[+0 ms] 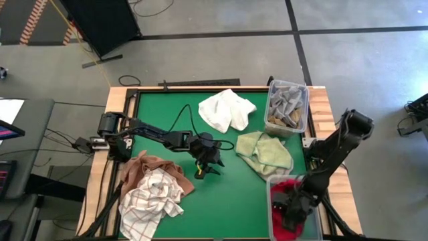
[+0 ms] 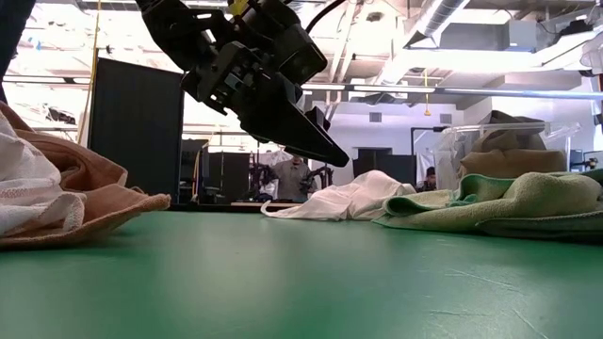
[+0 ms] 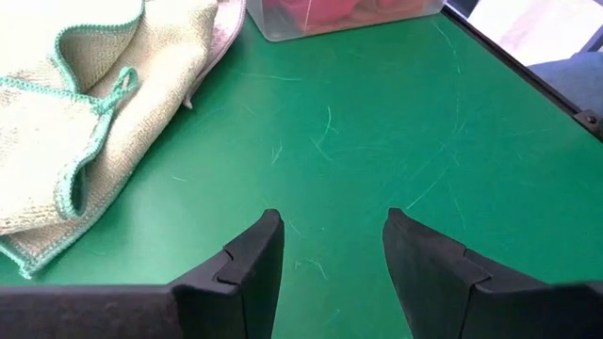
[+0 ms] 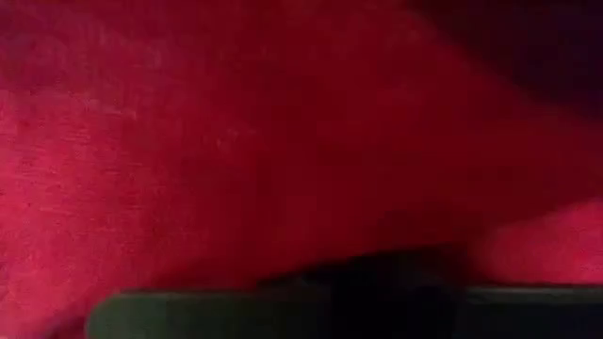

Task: Sort towels by color in basket
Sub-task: Put the red towel into the transparent bin, then put the patterned white towel into the top transparent bin

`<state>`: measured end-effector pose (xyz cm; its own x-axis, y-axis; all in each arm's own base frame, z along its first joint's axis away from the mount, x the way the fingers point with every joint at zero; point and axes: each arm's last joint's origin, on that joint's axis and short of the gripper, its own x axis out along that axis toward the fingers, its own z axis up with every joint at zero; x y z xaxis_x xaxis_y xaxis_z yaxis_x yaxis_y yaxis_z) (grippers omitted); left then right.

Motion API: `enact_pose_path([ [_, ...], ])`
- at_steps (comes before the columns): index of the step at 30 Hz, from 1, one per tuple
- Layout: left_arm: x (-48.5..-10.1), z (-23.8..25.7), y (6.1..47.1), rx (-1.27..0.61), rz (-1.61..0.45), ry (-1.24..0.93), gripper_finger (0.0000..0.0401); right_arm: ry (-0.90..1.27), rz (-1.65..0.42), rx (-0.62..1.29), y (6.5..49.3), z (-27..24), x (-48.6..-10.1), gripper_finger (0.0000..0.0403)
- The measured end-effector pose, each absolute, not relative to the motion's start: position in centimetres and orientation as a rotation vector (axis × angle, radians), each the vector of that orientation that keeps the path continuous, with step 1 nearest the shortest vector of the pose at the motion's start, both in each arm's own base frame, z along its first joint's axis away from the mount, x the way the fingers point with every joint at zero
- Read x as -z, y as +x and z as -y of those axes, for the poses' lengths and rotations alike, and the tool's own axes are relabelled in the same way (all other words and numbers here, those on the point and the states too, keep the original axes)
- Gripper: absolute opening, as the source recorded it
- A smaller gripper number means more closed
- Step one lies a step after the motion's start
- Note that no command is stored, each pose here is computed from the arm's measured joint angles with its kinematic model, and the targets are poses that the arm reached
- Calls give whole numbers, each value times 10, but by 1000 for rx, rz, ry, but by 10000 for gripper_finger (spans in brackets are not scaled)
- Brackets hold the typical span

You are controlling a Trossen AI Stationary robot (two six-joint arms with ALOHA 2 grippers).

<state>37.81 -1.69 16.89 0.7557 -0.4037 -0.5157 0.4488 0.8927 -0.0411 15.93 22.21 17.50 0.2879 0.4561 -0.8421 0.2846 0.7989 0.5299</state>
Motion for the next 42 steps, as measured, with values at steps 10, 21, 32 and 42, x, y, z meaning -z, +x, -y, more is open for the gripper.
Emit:
enact_pose_path([
  [10, -169, 17, 378, 463, -542, 79, 174, 745, -1145, -246, 150, -206, -230, 37],
  [21, -164, 17, 375, 473, -595, 91, 174, 783, -1025, -357, 136, -185, -266, 37],
  [32, -177, 16, 364, 486, -631, 158, 174, 727, -846, -430, 133, -159, -291, 37],
  [42, -227, 15, 325, 462, -702, 228, 174, 573, -687, -407, 153, -135, -299, 37],
])
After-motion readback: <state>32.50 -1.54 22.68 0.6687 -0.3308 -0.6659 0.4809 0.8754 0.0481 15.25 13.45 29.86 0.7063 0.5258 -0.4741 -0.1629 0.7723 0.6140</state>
